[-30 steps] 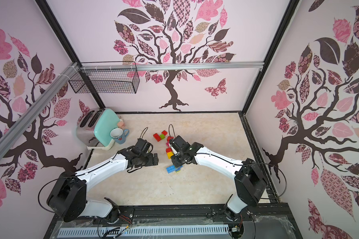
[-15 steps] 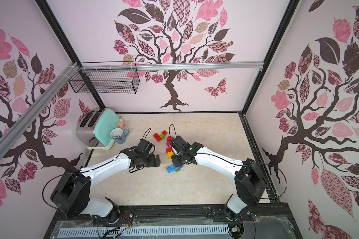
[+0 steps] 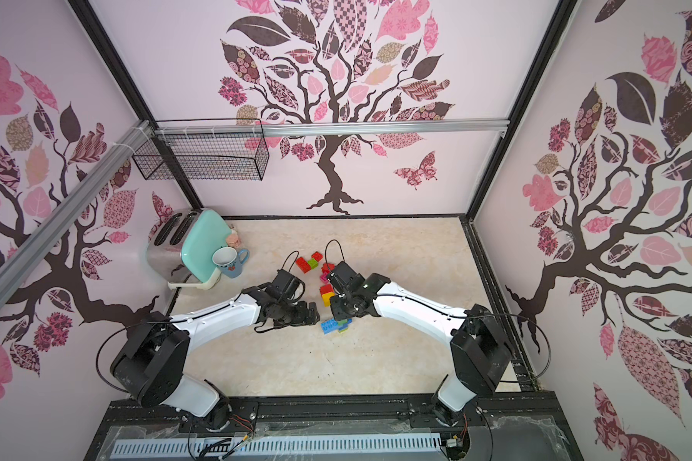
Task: Assemble the number 4 with lego
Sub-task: Assemble the lego brick with the lego brick.
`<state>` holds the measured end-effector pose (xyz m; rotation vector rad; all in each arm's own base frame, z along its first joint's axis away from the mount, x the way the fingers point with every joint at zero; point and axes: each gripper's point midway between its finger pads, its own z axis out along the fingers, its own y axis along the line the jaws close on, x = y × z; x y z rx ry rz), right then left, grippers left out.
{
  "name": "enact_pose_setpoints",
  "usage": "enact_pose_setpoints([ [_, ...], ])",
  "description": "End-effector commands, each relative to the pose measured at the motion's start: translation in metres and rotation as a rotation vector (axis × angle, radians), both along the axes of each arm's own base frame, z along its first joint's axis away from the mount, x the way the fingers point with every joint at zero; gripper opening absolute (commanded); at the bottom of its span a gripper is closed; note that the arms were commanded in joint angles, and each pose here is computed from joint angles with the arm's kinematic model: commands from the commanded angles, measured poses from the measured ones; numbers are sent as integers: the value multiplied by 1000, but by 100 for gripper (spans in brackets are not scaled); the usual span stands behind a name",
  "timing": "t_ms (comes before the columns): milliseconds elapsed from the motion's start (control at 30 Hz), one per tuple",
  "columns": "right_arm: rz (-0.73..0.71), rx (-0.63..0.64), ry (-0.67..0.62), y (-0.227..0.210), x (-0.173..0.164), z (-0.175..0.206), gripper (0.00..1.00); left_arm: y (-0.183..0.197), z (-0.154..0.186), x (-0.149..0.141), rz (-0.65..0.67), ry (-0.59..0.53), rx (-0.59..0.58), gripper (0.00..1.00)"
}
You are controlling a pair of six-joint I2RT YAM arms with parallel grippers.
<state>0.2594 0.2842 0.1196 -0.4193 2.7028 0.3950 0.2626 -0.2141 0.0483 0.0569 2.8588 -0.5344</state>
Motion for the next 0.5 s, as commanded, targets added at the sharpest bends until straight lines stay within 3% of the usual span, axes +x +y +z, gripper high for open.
enact_pose_setpoints([
  [0,-22,-224,135,-37,-28,-47,0,-11,3,3,-32,-8,-38,98],
  [467,63,-307,256,-49,-61,-84,0,-15,5,5,-37,-12,-50,98],
])
